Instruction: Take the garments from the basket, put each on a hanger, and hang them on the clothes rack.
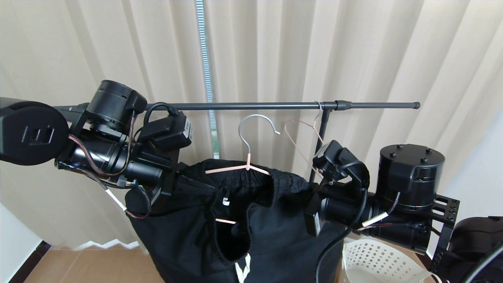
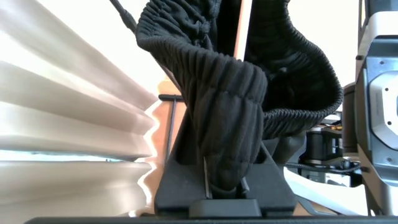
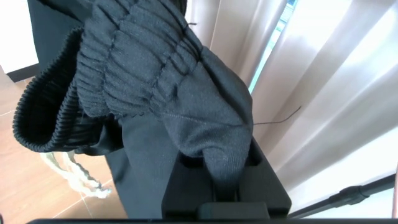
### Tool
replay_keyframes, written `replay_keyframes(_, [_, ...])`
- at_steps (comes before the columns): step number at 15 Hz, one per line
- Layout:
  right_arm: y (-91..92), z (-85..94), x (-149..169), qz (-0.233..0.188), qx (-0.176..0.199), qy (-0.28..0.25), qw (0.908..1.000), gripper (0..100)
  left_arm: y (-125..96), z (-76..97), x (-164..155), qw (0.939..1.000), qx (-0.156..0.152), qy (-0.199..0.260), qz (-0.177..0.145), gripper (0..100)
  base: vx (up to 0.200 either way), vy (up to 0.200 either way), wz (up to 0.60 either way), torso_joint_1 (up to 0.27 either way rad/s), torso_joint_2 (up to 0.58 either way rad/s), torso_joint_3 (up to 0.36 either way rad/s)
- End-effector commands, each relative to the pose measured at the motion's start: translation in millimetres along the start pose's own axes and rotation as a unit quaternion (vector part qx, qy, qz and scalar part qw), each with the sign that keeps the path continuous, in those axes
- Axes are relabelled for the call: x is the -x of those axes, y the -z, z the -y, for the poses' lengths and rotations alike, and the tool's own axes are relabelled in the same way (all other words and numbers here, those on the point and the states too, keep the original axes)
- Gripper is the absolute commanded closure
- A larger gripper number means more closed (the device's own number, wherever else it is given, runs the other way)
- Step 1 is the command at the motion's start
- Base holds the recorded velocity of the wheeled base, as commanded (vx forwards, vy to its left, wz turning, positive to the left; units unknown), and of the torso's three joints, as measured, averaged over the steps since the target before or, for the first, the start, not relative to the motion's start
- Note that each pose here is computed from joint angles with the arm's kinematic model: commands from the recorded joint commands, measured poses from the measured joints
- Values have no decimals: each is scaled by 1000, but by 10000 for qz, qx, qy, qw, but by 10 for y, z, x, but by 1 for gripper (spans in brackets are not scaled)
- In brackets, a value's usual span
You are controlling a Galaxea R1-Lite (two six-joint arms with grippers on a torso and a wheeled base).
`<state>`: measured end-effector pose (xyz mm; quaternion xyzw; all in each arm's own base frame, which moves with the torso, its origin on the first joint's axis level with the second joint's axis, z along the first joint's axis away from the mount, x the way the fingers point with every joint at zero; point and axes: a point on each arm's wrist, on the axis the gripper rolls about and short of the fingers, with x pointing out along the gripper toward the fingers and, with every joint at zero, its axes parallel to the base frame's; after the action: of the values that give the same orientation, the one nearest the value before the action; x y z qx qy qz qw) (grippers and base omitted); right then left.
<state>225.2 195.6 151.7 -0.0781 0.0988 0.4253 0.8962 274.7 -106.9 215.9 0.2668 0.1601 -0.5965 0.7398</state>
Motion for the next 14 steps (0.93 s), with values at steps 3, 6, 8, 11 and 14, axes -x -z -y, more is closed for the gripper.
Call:
replay_keyframes(3, [4,3,-21,-17,6,2,10000,100,-34,44,57,10000,-59,-51,40,100,0,0,0,0,0,0])
replay_keyframes(6, [3,2,-16,-9,7,3,10000,100,-32,68,77,10000,-60,-61,42,100,0,0,0,0,0,0])
replay_keyframes(8, [-2,3,-17,-2,1,4,10000,100,-37,77,87,9999,-65,-66,45,100,0,0,0,0,0,0])
replay_keyframes(11, [7,6,-19,-16,-4,2,10000,100,-41,74,89,9999,-68,-75,52,100,0,0,0,0,0,0])
replay_keyframes(14, [11,6,-17,-24,-5,1,10000,100,-39,76,94,9999,-64,-81,50,100,0,0,0,0,0,0])
